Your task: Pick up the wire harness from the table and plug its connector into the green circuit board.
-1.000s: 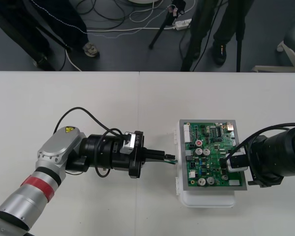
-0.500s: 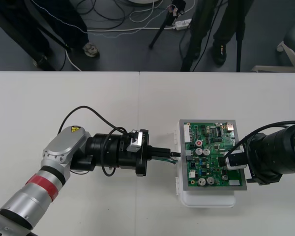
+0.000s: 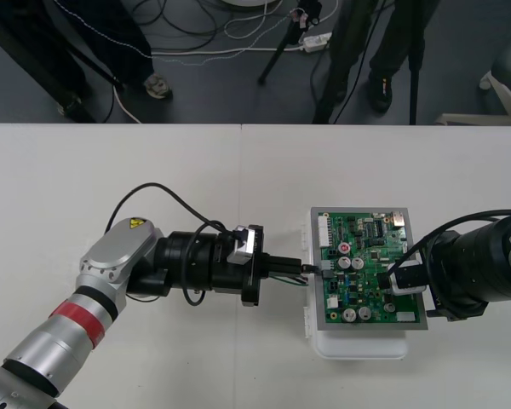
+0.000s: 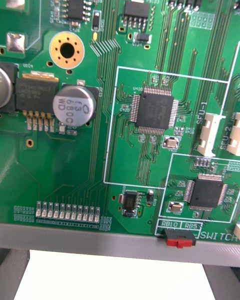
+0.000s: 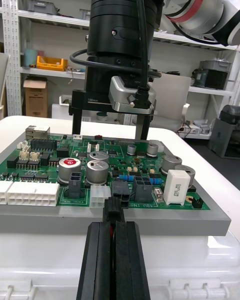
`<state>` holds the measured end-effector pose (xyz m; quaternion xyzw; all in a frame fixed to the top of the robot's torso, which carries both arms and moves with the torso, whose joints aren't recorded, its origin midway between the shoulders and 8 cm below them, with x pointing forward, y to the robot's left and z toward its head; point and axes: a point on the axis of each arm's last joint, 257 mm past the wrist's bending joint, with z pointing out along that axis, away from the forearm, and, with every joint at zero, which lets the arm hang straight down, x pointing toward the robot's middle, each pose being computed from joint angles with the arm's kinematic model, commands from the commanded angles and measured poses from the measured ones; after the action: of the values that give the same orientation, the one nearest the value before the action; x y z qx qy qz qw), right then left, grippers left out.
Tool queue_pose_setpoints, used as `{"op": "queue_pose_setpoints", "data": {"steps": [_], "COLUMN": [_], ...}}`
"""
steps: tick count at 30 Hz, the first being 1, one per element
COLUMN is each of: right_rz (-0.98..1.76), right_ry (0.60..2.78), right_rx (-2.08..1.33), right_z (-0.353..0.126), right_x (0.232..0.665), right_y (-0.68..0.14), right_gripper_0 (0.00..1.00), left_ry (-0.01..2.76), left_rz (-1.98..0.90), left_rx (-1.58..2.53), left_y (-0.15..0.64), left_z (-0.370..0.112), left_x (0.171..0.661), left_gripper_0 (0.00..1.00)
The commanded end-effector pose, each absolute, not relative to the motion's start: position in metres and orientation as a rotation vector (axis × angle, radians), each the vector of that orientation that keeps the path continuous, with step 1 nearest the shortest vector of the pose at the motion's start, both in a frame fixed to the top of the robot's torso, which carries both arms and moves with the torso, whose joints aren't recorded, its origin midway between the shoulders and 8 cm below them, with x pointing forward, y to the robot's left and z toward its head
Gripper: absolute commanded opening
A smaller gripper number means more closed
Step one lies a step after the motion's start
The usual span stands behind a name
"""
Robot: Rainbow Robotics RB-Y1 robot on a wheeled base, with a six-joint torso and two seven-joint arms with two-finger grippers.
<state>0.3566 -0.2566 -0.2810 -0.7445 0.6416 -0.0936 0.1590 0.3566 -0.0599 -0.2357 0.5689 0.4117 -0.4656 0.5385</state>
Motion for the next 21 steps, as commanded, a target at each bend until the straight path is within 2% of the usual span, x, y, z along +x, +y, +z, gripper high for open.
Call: {"op": "queue_pose_setpoints", "data": {"steps": [1,21], "right_rz": [-0.272,-0.27], "right_ry": [1.851,1.851], "right_rx": [-2.108,-2.108], "right_z": [-0.2742,-0.2743], "right_x": [0.3599,0.3597], "right_y": [-0.2536,-0.2532], "right_gripper_0": [1.0,1.0], "left_ry": [0.911,0.912], "left_rz": [-1.103,-1.114], "left_rx": [1.367,1.382], "left_y": [-0.0849,-0.088], "left_z": [-0.216,-0.2203], "left_x": [0.3566,0.351], "left_gripper_0": [0.0,0.0]}}
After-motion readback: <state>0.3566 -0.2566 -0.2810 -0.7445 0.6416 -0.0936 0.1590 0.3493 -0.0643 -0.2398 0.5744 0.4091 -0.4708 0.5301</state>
